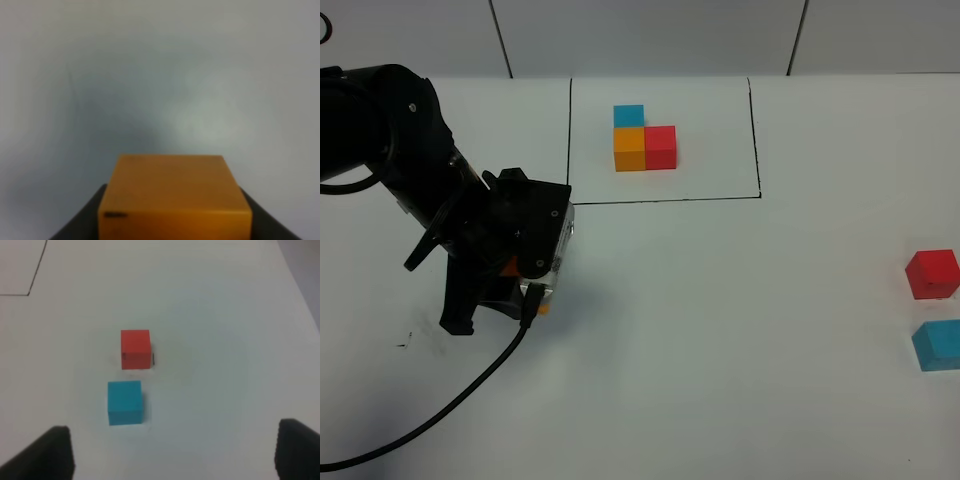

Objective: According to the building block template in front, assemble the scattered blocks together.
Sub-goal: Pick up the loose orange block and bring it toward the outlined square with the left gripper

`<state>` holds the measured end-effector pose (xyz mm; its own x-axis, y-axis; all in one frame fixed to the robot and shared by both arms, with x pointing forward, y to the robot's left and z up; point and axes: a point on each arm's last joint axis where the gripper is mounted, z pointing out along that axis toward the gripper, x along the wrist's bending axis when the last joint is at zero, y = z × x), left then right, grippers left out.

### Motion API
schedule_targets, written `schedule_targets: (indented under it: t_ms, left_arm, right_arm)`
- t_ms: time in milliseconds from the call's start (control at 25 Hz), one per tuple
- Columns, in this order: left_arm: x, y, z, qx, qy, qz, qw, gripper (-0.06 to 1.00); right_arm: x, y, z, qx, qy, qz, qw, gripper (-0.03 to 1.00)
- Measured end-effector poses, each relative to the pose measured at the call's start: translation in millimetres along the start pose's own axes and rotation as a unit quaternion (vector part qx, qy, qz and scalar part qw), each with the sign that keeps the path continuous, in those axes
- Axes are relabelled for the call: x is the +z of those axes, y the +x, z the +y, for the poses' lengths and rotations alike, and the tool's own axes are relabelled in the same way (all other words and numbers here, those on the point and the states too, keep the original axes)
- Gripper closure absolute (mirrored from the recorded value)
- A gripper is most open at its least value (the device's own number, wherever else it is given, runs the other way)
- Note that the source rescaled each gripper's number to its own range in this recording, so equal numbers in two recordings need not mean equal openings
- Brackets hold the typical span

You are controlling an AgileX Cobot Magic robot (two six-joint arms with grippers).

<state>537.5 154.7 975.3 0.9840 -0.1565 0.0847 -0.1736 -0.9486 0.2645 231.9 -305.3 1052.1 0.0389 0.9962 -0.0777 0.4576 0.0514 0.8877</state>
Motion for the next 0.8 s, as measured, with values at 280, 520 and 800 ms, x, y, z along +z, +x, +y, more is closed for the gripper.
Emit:
schedule_targets:
  t_ms: [280, 520, 800]
  left_arm:
    - [0.4, 0.9, -1.9, 0.029, 0.010, 0.004, 1.000, 0.36]
    - [8.6, 2.5, -6.9, 0.046, 0.030, -0.007, 0.998, 0.36]
    - [14.6, 12.9, -6.3, 0.027, 0.031, 0.006, 0.999, 0.36]
  right_arm:
    - [0.0, 0.0, 0.0, 0.000, 0.000, 0.000, 1.000, 0.16]
    - [0.0, 0.0, 0.0, 0.000, 0.000, 0.000, 1.000, 0.16]
    - [0.0, 0.0, 0.0, 0.000, 0.000, 0.000, 1.000, 0.16]
